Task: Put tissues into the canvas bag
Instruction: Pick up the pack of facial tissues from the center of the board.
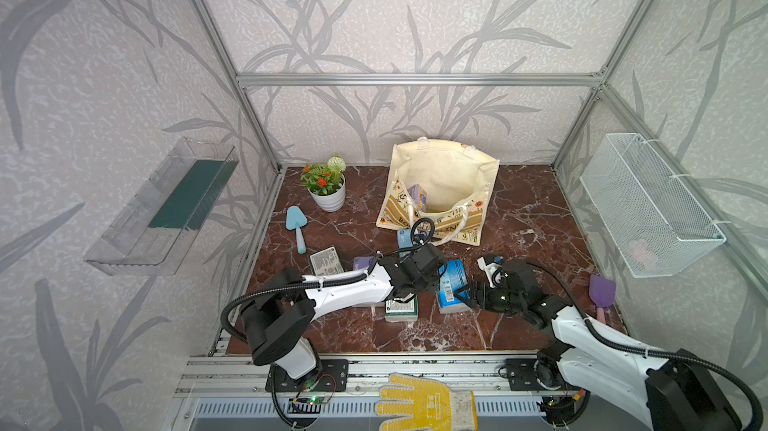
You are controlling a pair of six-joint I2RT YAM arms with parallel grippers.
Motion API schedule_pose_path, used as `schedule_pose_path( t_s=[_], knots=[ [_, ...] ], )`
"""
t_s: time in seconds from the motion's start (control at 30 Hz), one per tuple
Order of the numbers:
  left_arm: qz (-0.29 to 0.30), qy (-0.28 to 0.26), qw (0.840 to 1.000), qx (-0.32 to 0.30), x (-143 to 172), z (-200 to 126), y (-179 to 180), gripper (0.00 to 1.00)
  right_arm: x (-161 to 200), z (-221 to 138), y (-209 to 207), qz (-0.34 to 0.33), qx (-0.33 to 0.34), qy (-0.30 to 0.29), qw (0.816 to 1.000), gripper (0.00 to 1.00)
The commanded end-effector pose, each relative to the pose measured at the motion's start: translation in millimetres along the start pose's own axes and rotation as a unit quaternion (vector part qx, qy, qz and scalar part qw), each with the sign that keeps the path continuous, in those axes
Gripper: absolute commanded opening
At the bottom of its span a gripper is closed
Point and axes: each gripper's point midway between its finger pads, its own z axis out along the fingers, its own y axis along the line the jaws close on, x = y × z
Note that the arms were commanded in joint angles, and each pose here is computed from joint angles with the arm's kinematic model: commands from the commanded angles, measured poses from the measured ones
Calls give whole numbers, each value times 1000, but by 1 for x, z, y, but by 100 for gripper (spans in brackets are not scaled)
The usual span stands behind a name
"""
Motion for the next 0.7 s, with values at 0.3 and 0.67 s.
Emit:
schedule_pose_path(
  t_s=[0.3, 0.67],
  knots=[
    [-4, 15, 999, 32, 9, -2, -13, 50, -27, 11, 7, 16, -52, -8, 999, 83],
    [-6, 22, 1000, 17, 11, 5, -9, 49, -14, 20, -7, 24, -45, -7, 999, 83]
  ],
)
